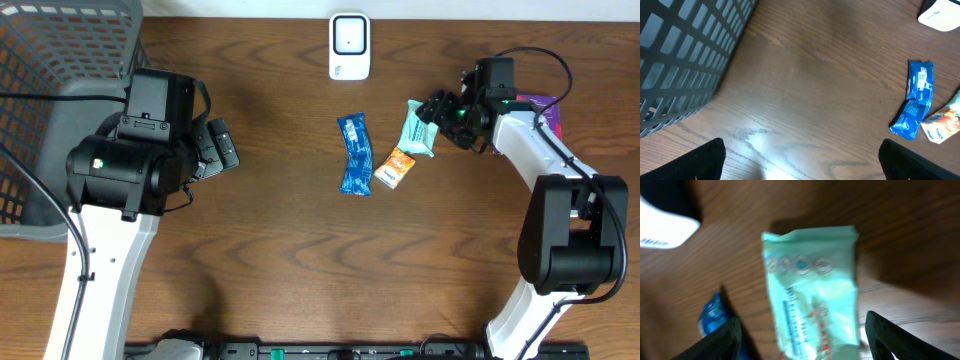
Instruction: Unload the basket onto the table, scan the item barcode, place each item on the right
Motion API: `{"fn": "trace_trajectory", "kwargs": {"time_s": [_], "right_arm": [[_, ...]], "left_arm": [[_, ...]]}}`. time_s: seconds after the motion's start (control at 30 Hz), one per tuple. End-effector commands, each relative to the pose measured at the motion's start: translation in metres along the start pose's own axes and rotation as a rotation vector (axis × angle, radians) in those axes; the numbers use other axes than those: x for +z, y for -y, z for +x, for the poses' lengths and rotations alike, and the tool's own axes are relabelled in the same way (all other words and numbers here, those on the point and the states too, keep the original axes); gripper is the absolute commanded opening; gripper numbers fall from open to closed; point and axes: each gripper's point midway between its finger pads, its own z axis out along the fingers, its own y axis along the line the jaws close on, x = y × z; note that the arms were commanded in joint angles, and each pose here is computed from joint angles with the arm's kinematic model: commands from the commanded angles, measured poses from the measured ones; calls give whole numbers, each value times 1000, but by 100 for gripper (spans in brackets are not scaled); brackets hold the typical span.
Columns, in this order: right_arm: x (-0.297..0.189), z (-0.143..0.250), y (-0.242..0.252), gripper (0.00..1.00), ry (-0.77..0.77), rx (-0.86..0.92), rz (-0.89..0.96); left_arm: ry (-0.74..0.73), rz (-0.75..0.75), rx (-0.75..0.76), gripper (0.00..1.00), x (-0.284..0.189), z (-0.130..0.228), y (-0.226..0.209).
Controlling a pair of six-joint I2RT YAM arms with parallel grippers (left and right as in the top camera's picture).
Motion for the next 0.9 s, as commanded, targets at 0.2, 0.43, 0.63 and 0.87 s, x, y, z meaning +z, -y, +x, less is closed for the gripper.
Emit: {"fn": "trace_trajectory", "kwargs": {"time_s": [0.2,0.43,0.63,0.87], "right_arm": [[29,14,30,74,-37,10,90],[67,42,29,68,-157,23,8],[76,50,33,13,-188,35,-2],[60,36,6,1,-169,41,-88]], "left_arm": [[18,-11,2,98,-4,-3,-4],[18,-11,2,98,-4,-3,-4],[18,-11,2,98,-4,-3,-4],[18,-11,2,98,-4,-3,-4]]}}
